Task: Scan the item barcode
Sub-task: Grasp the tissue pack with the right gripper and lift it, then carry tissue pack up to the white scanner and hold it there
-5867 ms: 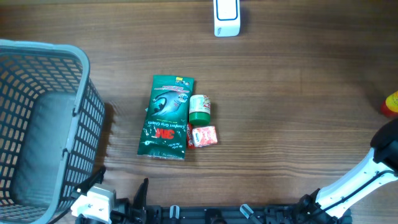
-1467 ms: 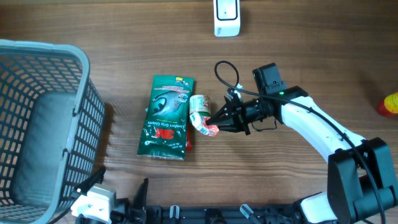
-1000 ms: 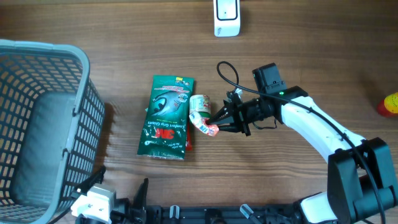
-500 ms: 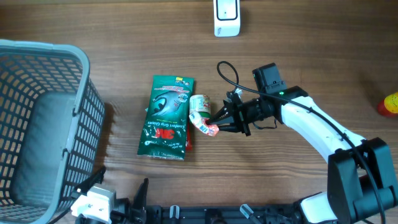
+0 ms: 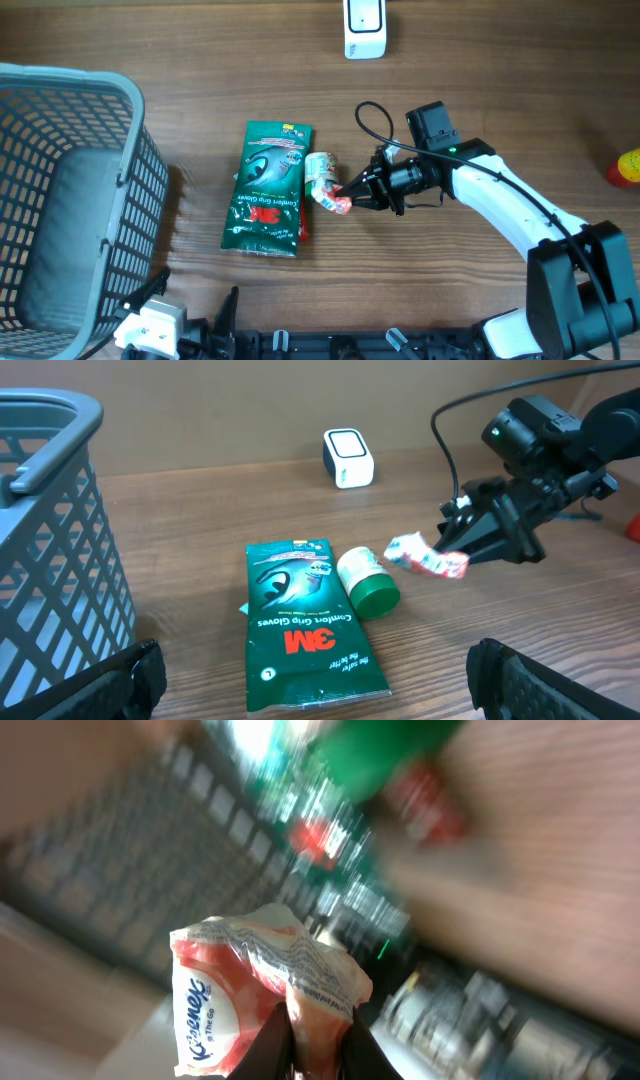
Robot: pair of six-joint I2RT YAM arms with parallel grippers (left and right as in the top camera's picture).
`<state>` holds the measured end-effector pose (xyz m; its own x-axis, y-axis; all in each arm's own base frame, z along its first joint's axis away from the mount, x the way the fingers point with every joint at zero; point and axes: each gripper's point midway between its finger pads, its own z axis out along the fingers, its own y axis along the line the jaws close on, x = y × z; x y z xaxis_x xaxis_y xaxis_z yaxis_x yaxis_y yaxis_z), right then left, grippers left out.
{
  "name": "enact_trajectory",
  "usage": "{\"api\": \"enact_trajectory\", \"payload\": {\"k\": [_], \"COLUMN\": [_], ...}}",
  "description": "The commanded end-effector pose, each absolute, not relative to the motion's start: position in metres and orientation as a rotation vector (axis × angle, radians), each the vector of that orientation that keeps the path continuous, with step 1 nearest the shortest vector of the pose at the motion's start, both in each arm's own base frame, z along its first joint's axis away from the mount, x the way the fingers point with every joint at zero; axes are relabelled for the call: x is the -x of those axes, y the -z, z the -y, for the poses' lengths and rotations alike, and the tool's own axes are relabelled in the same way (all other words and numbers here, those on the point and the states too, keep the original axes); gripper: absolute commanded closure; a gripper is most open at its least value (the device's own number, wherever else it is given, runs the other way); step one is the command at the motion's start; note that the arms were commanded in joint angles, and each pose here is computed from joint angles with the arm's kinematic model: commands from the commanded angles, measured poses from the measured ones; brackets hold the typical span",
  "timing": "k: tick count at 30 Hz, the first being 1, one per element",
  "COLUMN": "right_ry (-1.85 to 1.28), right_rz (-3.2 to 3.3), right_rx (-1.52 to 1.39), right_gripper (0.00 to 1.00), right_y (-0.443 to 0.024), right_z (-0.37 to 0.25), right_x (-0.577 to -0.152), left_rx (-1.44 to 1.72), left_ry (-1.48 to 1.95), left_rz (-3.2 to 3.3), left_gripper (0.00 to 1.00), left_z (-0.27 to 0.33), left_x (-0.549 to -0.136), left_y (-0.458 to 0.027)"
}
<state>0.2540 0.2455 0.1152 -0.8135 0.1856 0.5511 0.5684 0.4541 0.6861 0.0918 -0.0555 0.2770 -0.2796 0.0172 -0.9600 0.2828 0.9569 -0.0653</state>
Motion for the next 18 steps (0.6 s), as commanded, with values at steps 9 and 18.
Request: {"api": "enact_trajectory", "payload": {"k": [9,18], "right_ry": [1.824,1.405], "right_rz": [3.189,4.109], "right_rx": [0.177,0.652], "right_gripper": [0.95,0.95], "right_y": [-0.168,-0.221], "right_z": [-0.234,-0.149], "right_x": [-0.398,-0.492], "left_rx": [-0.249,-0.249], "left_ry": [0.266,0.266], "left_rz": [-1.83,-1.83], "left_gripper": [0.0,0.0], "left_z": [0.059,0.059], "left_x": [-0.09,-0.09], "left_y": [-0.277,-0.277]}}
